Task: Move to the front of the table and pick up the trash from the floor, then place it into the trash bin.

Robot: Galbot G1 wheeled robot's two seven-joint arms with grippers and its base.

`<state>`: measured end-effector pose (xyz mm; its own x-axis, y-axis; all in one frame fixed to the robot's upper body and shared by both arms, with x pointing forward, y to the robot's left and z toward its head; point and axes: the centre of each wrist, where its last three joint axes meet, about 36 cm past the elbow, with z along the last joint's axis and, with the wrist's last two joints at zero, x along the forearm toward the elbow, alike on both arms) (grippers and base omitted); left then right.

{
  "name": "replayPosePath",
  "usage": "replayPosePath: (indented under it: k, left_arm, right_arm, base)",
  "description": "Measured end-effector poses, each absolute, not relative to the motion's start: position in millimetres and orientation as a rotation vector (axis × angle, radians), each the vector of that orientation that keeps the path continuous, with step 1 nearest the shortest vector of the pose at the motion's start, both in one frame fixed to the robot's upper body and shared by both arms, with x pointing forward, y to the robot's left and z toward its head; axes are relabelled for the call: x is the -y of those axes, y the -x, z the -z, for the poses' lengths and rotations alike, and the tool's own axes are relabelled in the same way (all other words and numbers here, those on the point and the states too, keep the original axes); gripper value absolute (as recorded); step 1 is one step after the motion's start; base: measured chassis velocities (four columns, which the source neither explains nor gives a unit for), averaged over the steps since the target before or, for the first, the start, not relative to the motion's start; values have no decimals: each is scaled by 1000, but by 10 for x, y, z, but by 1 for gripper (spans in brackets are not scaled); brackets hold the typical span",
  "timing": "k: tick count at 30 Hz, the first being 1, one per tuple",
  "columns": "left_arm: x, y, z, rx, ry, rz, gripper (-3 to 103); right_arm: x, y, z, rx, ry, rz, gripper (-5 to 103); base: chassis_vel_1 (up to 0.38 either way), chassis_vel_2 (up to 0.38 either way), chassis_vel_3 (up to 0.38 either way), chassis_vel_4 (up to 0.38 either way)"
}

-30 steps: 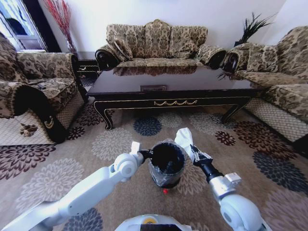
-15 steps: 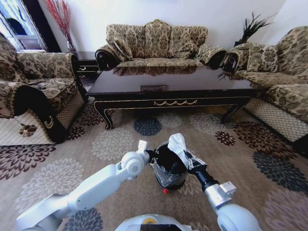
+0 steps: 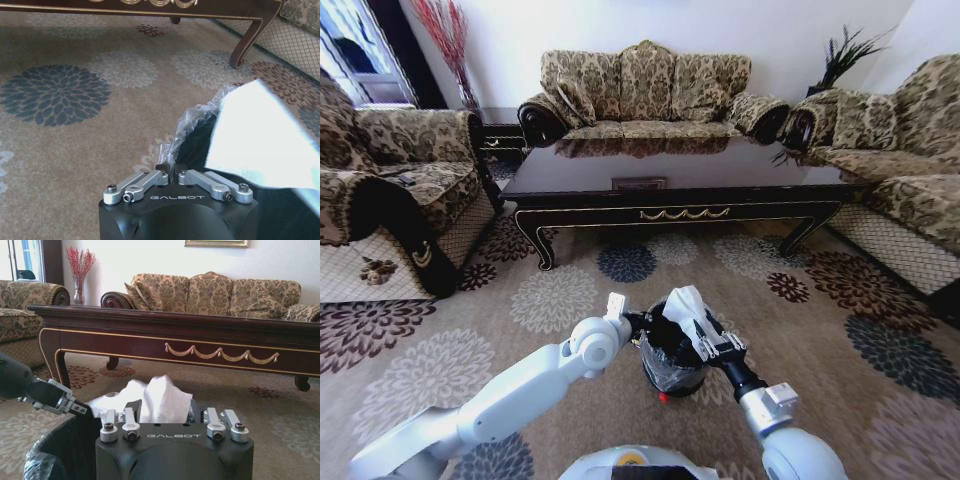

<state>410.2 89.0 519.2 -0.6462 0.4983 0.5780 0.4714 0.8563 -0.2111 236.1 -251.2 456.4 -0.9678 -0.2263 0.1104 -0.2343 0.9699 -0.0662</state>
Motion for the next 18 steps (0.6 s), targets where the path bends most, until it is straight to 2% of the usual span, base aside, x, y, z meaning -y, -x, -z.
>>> replayPosePath:
  k: [1,4,6,7,10,13,18]
  left_arm:
    - [-901,-4104,-5190,2379,697,-56,3]
    - [-912,-4105,-5183,2378,693,-58,3]
    - [-912,-4100,-5176,2377,692,-59,3]
    - [-912,-4100,-5176,2377,692,-59,3]
    - [-909,-4101,-5176,2377,693,-60,3]
    - [-928,-4105,-5174,2379,687,-59,3]
    - [-1017,-4106,-5155,2385,657,-63,3]
  right_arm:
    - [2510,-2359,-4566,3016,-354,-119,62]
    - [2508,-2350,-4565,3013,-355,-119,68]
    - [2506,-2345,-4564,3013,-353,-117,79]
    - [2506,-2345,-4564,3013,-353,-117,79]
    - [2499,-2343,-4579,3018,-351,-112,95]
    - [2492,-2336,-4597,3021,-351,-105,100]
    - [2497,-2345,-4625,3034,-323,-84,100]
  base:
    - [0,0,0,0]
    - [0,0,0,0]
    - [0,0,0,0]
    - [0,0,0,0]
    - [0,0,0,0]
    - [0,0,0,0]
    - [0,0,0,0]
